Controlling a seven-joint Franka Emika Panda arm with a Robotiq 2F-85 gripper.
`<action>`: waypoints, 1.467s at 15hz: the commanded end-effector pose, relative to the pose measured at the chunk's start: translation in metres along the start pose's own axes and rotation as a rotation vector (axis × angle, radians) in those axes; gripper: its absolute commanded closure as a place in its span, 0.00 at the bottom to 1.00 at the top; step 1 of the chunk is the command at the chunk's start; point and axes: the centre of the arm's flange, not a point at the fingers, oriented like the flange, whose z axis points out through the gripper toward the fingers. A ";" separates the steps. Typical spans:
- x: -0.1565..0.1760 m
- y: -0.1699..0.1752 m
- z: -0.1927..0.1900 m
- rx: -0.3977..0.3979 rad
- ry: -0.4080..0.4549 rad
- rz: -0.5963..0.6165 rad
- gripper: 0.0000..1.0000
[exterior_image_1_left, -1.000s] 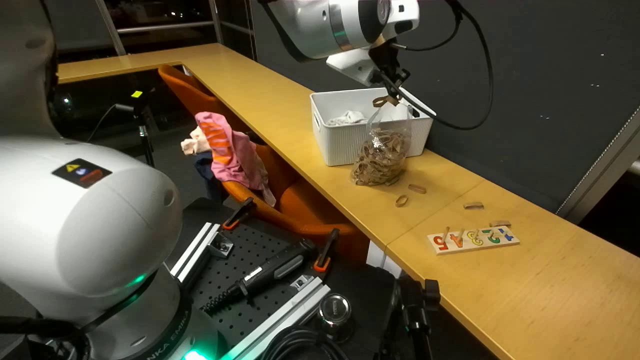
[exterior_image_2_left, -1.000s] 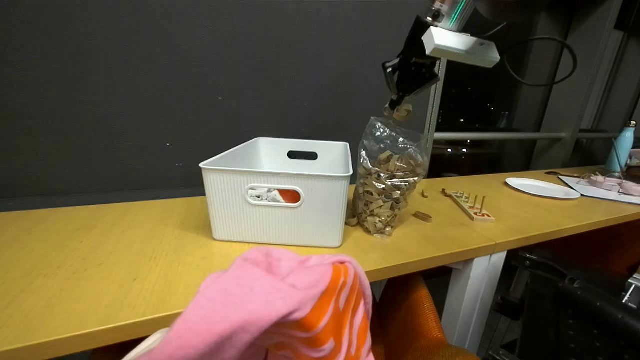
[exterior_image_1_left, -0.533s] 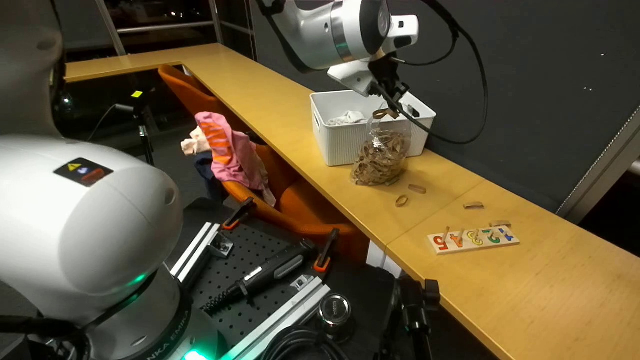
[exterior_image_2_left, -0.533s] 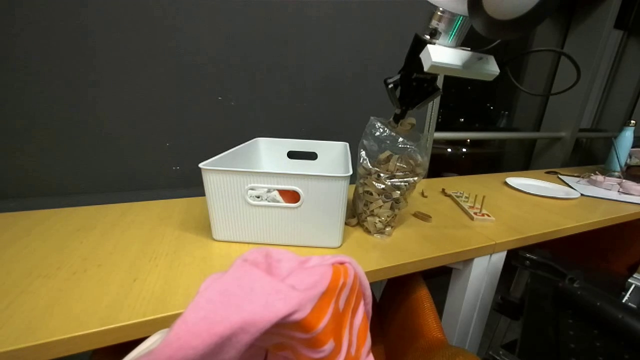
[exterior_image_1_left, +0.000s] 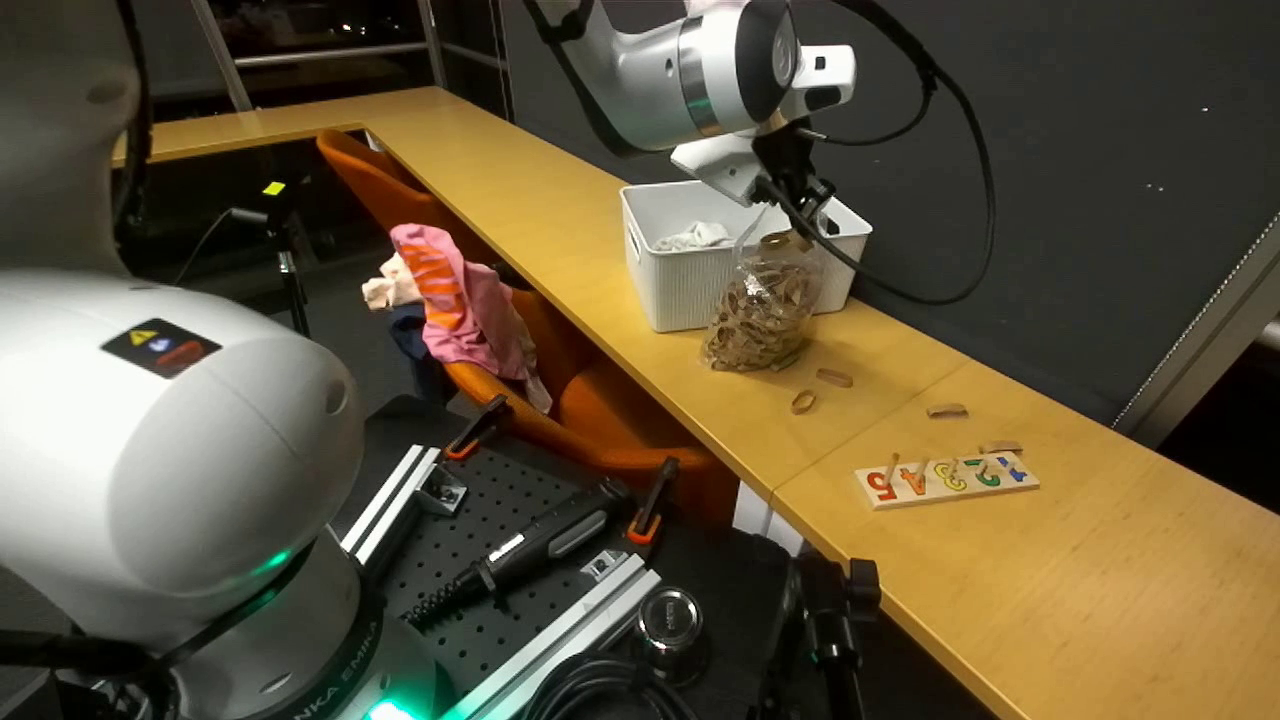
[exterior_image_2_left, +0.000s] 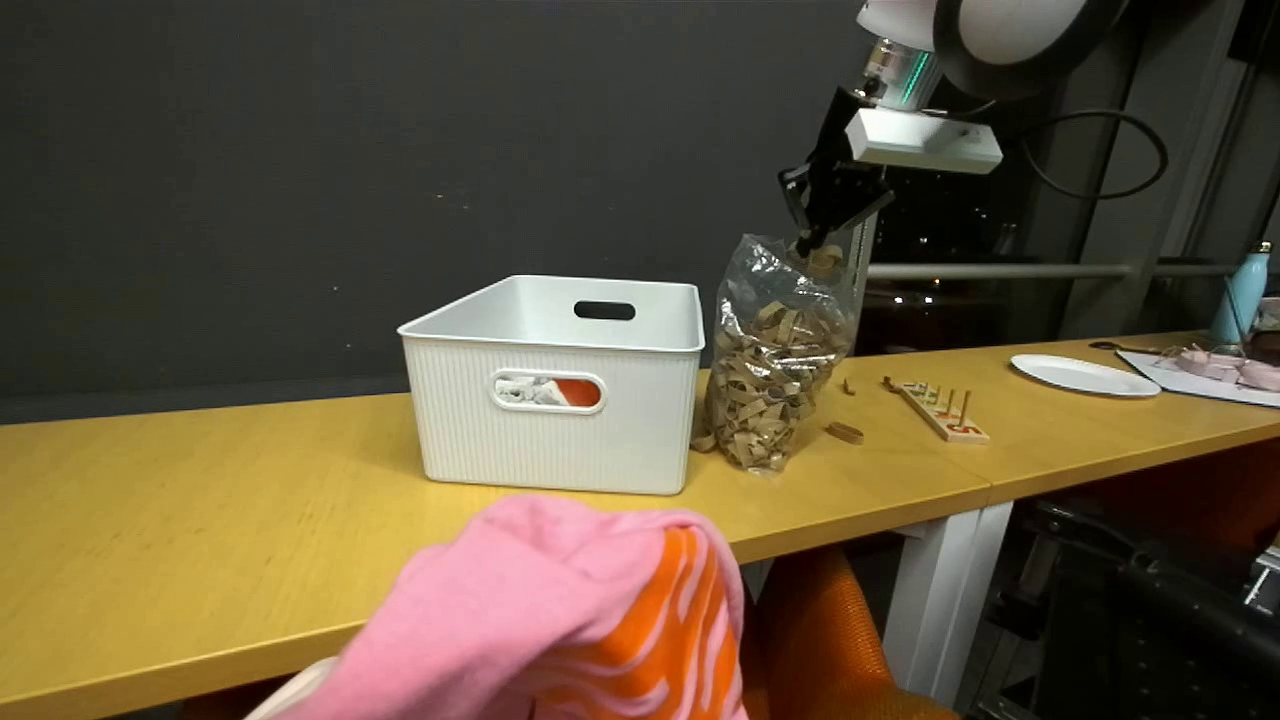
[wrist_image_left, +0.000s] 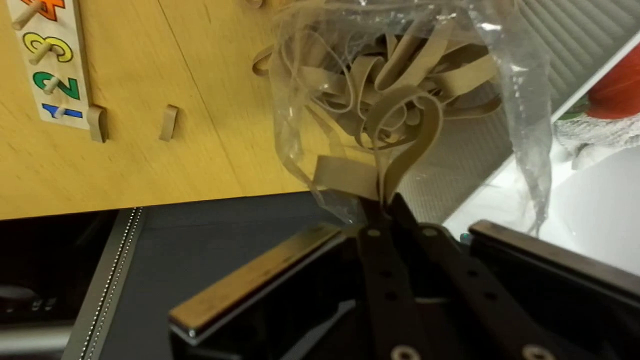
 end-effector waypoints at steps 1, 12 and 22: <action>0.008 -0.005 0.002 -0.010 -0.005 0.009 0.61; -0.002 0.019 -0.025 0.015 0.016 0.029 0.00; -0.005 0.139 -0.012 -0.104 -0.180 0.220 0.00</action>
